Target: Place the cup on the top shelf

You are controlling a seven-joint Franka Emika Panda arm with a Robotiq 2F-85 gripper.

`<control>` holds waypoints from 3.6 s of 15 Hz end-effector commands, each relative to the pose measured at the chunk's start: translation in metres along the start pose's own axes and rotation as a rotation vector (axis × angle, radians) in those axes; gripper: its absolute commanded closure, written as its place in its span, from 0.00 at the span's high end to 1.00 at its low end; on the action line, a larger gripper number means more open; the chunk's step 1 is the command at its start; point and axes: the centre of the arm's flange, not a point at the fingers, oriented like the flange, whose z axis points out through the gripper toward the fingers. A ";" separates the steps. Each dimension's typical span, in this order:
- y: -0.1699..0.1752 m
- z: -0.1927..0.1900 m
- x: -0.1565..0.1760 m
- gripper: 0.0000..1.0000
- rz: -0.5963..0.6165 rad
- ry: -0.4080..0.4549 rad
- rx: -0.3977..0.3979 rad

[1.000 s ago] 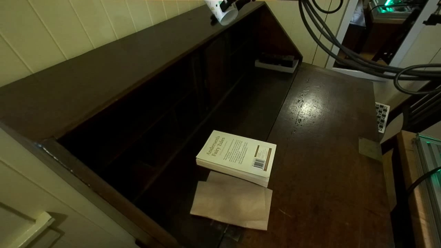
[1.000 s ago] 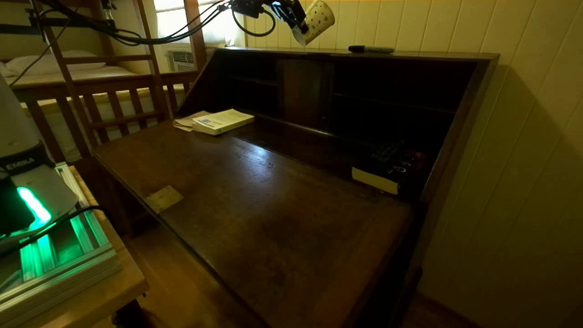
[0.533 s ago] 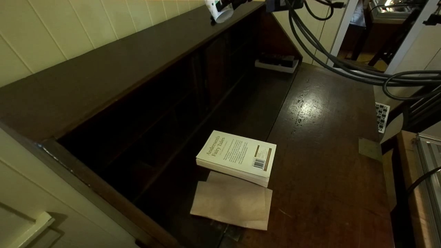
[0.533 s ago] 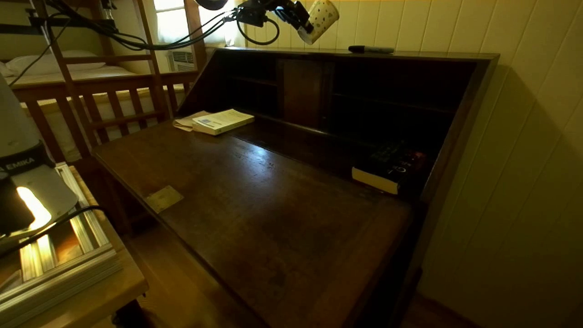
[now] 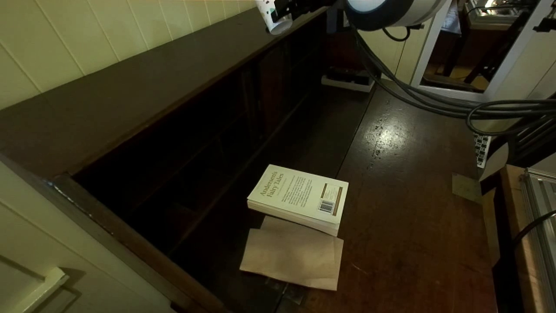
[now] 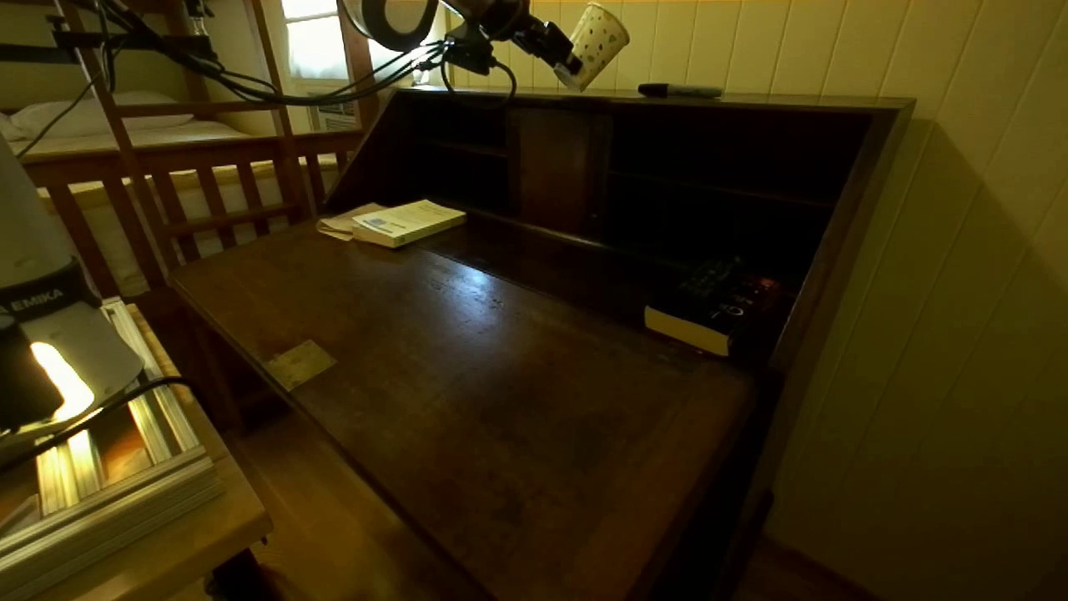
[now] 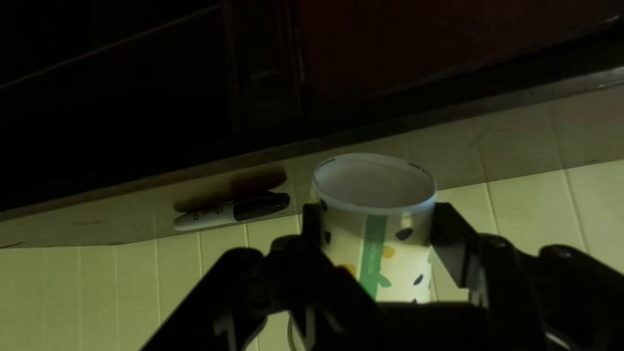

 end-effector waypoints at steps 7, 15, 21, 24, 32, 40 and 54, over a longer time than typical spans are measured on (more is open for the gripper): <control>0.006 0.021 -0.014 0.34 0.017 0.078 -0.013; 0.005 0.039 -0.031 0.34 0.010 0.021 -0.026; -0.001 0.034 -0.018 0.34 0.016 0.025 -0.014; -0.004 0.027 -0.014 0.34 0.021 -0.008 -0.012; -0.003 -0.011 0.000 0.34 0.067 -0.103 -0.022; 0.026 -0.046 0.005 0.34 0.122 -0.291 -0.058; 0.016 -0.110 0.026 1.00 0.085 -0.706 -0.047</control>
